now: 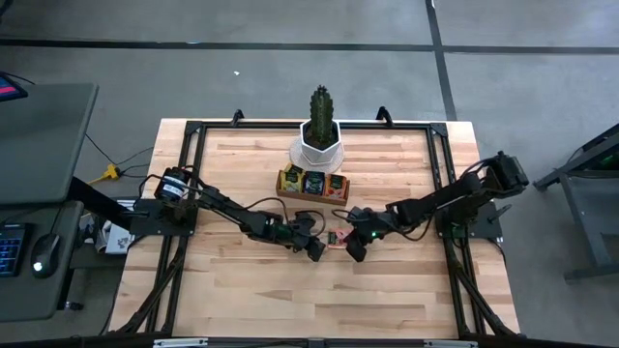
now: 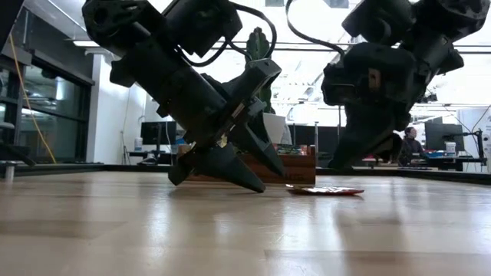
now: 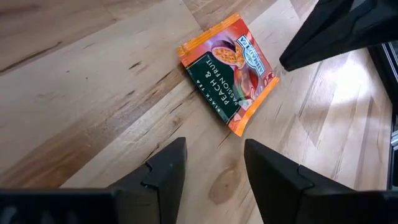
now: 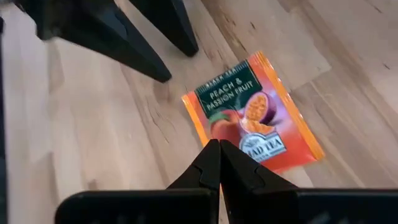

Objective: Pick & Place Tea
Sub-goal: Put the orange tea bag into the right section of the wooden organizer

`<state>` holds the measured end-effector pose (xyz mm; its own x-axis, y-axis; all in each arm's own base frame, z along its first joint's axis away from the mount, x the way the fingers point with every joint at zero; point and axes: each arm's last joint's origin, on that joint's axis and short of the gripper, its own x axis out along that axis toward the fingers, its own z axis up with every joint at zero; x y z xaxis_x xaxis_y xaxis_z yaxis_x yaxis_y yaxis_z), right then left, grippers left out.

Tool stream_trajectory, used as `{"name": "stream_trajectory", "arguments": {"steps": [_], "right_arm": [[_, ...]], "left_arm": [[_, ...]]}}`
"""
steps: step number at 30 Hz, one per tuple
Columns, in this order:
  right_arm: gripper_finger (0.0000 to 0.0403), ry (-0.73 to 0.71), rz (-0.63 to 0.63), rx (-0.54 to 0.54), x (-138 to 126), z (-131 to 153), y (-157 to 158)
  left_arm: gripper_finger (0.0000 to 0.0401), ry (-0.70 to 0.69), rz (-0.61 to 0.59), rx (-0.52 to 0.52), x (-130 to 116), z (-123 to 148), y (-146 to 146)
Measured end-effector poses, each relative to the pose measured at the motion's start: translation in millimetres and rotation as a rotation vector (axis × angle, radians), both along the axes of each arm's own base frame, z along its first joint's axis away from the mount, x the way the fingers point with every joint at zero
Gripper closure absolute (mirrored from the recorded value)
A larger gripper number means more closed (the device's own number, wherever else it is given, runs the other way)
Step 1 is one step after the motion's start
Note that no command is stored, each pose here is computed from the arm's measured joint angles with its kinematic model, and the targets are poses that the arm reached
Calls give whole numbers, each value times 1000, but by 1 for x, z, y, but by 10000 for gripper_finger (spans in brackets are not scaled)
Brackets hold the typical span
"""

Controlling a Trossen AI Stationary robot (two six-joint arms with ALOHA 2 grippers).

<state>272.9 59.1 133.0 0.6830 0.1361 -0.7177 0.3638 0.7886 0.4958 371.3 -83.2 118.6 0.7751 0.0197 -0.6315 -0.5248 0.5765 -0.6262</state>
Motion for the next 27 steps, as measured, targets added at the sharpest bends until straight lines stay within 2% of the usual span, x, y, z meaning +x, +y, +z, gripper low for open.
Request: {"name": "stream_trajectory", "arguments": {"steps": [10, 27], "right_arm": [[403, 52, 8, -66, -2, -7, -3], [403, 107, 18, -54, -1, -21, -2]], "left_arm": [[235, -9, 2, -1, 0, 0, 0], [235, -30, 22, -3, 2, 2, 0]]}}
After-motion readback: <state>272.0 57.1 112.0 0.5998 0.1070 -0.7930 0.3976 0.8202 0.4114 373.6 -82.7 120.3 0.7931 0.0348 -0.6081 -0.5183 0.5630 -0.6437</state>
